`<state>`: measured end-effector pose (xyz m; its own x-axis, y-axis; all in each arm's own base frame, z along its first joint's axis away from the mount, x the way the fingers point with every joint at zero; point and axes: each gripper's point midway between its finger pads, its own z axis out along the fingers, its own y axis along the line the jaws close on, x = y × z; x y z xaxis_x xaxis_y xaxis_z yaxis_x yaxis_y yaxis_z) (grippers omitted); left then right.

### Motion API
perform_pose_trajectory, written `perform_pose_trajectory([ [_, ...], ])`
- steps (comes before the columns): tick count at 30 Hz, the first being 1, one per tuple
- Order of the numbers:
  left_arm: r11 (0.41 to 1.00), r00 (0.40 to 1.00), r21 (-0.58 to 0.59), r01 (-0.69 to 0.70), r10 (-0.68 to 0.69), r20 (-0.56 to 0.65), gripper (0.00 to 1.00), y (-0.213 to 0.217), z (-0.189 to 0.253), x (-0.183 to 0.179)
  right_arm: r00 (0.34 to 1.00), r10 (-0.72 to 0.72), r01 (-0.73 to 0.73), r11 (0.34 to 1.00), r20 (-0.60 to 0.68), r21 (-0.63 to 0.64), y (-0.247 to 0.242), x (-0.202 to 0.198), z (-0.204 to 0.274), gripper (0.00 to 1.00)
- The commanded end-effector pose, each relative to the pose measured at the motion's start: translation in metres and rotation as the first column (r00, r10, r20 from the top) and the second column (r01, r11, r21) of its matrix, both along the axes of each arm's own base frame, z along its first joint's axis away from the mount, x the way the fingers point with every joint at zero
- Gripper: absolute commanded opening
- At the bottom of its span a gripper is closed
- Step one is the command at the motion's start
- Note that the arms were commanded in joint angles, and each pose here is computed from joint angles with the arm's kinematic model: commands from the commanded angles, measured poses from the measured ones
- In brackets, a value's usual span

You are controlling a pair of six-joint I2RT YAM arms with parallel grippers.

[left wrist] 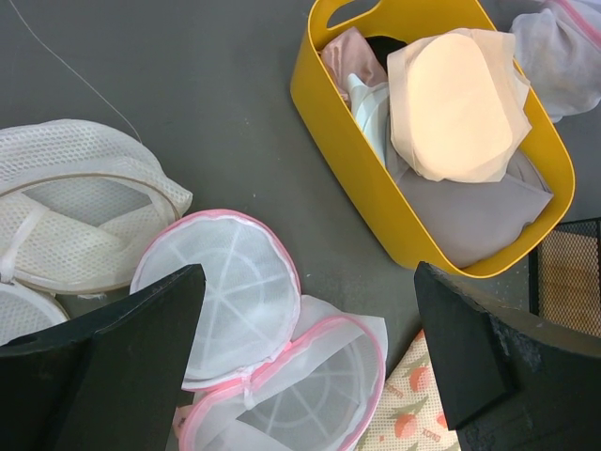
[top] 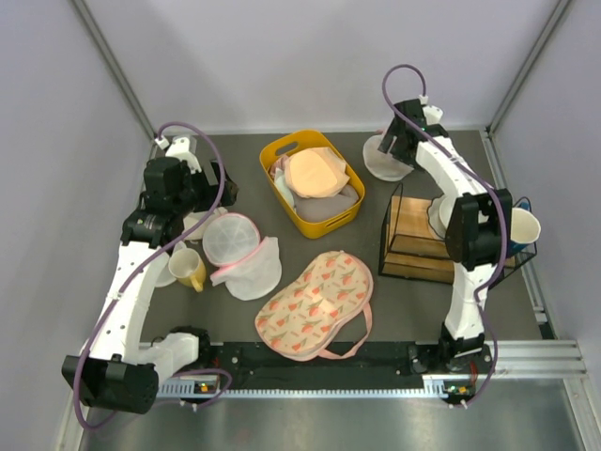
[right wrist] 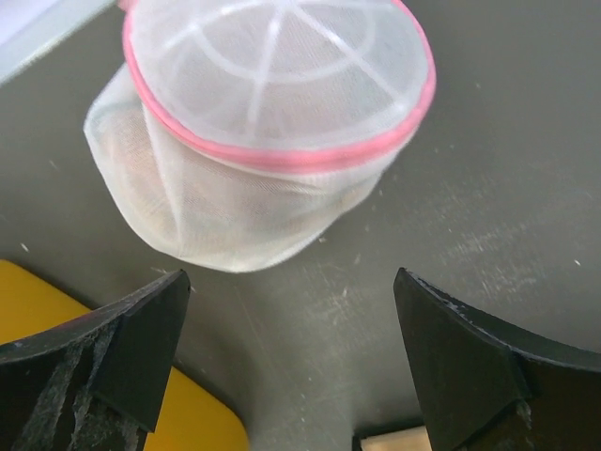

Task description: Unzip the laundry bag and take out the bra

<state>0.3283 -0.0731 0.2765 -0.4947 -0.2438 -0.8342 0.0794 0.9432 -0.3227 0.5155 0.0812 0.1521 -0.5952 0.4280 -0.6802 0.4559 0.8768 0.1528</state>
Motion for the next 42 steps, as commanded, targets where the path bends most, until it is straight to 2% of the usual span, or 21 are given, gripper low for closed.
perform_pose_trajectory([
  [1, 1.0, 0.997, 0.016, 0.006, -0.007, 0.071, 0.99, 0.002, 0.022, 0.003, 0.992, 0.005, -0.008, 1.0, 0.125, 0.024, 0.006, 0.03, 0.011, 0.92],
  [12, 1.0, 0.998, 0.013, 0.012, -0.013, 0.056, 0.99, 0.0, 0.019, 0.008, 0.995, -0.002, -0.001, 1.0, 0.102, 0.028, 0.006, 0.044, -0.016, 0.88],
  [15, 1.0, 0.998, 0.012, 0.012, -0.012, 0.055, 0.99, 0.0, 0.018, 0.008, 0.996, -0.011, 0.009, 1.0, 0.094, 0.023, 0.005, 0.045, -0.023, 0.81],
  [19, 1.0, 0.998, 0.01, 0.013, -0.013, 0.056, 0.99, -0.001, 0.019, 0.008, 0.993, -0.02, 0.018, 1.0, 0.12, 0.024, 0.004, 0.046, -0.017, 0.53],
  [21, 1.0, 0.998, 0.012, 0.01, -0.011, 0.056, 0.99, 0.0, 0.019, 0.008, 0.991, -0.019, 0.016, 1.0, 0.133, 0.022, 0.002, 0.045, -0.012, 0.43],
  [22, 1.0, 0.998, 0.014, 0.011, -0.012, 0.057, 0.99, 0.0, 0.018, 0.008, 0.99, -0.017, 0.014, 1.0, 0.139, 0.022, 0.003, 0.045, -0.01, 0.29],
  [24, 1.0, 0.998, 0.014, 0.011, -0.012, 0.057, 0.99, 0.0, 0.019, 0.008, 0.989, -0.013, 0.01, 1.0, 0.148, 0.02, 0.002, 0.045, -0.007, 0.13],
  [25, 1.0, 0.998, 0.012, 0.012, -0.012, 0.058, 0.99, 0.0, 0.019, 0.008, 0.988, -0.01, 0.007, 1.0, 0.153, 0.02, 0.002, 0.044, -0.003, 0.0],
  [33, 1.0, 0.998, 0.008, 0.01, -0.011, 0.068, 0.99, 0.0, 0.023, 0.006, 0.974, 0.036, -0.039, 0.999, 0.225, 0.009, 0.006, 0.036, 0.033, 0.0],
  [42, 1.0, 0.996, -0.009, 0.003, -0.002, 0.085, 0.99, 0.0, 0.031, 0.0, 0.89, 0.117, -0.139, 0.99, 0.44, 0.017, 0.016, 0.007, 0.143, 0.0],
])
